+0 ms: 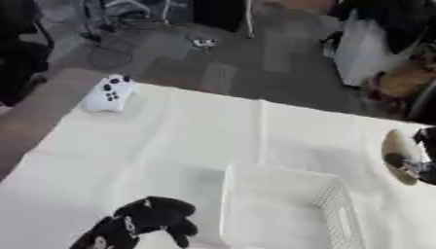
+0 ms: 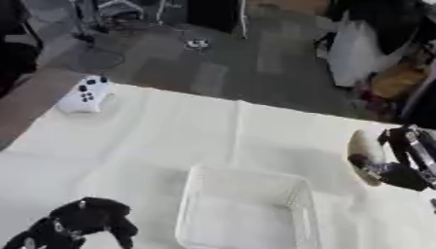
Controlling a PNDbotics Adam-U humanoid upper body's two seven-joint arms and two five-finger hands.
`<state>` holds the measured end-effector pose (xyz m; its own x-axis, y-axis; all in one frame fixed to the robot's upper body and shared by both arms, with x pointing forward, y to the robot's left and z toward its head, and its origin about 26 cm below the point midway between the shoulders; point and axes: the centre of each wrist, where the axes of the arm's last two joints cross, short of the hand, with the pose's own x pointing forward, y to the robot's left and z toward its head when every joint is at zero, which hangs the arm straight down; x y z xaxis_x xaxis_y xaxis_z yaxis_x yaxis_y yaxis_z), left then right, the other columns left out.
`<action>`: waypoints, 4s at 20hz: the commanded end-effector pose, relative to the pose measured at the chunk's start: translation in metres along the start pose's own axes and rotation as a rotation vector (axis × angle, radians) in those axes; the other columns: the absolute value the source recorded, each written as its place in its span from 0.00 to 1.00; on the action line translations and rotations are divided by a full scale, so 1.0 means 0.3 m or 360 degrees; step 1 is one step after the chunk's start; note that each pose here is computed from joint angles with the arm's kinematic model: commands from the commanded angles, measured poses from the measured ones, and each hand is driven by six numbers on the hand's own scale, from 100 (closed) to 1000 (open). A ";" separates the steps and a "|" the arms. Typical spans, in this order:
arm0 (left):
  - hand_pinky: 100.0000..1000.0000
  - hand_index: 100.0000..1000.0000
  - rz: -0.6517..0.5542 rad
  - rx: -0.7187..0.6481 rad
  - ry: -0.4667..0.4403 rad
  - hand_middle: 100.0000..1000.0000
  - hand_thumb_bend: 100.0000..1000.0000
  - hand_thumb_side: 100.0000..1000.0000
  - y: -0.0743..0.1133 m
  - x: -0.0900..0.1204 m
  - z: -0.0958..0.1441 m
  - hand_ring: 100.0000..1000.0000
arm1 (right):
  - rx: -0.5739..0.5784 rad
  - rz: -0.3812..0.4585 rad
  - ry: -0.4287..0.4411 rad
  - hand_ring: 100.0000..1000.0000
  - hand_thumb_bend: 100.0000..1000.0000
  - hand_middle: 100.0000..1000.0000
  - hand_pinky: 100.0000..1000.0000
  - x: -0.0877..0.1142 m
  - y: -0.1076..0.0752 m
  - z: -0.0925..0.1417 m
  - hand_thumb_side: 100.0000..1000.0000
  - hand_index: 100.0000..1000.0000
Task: Pick up objects on the table and place them in the box.
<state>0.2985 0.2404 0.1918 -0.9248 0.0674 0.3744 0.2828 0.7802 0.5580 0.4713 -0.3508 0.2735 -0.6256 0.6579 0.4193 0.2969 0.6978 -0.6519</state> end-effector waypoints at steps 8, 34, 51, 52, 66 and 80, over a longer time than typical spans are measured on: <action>0.49 0.87 -0.0039 -0.0033 -0.0009 0.80 0.49 0.78 0.016 0.017 -0.001 0.69 | 0.0049 -0.0120 -0.0175 0.00 0.69 0.00 0.00 0.192 -0.067 -0.086 0.47 0.38; 0.50 0.86 -0.0009 -0.0002 -0.0115 0.79 0.52 0.70 0.027 0.019 -0.011 0.69 | 0.0588 -0.0764 -0.0484 0.00 0.73 0.00 0.00 0.652 0.078 -0.052 0.43 0.45; 0.51 0.86 0.0008 0.0003 -0.0205 0.79 0.54 0.67 0.027 0.019 -0.011 0.68 | 0.0570 -0.0457 -0.0467 0.00 0.71 0.00 0.00 0.673 0.241 -0.059 0.46 0.38; 0.51 0.86 0.0008 0.0002 -0.0208 0.79 0.54 0.67 0.027 0.019 -0.012 0.68 | 0.0579 -0.0442 -0.0467 0.00 0.70 0.00 0.00 0.672 0.249 -0.059 0.47 0.38; 0.51 0.85 0.0012 -0.0009 -0.0222 0.79 0.53 0.68 0.027 0.019 -0.020 0.69 | 0.0561 -0.0244 -0.0434 0.00 0.69 0.00 0.00 0.585 0.355 -0.071 0.49 0.36; 0.51 0.86 0.0015 -0.0012 -0.0220 0.79 0.53 0.69 0.022 0.018 -0.022 0.69 | 0.0272 0.0048 -0.0328 0.00 0.63 0.05 0.00 0.420 0.449 -0.078 0.63 0.37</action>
<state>0.2990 0.2417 0.1945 -0.9412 0.1554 0.3000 0.3039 0.7773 0.5509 0.4473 -0.1647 0.2417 -0.7547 0.5787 0.3092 0.1517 0.6124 -0.7758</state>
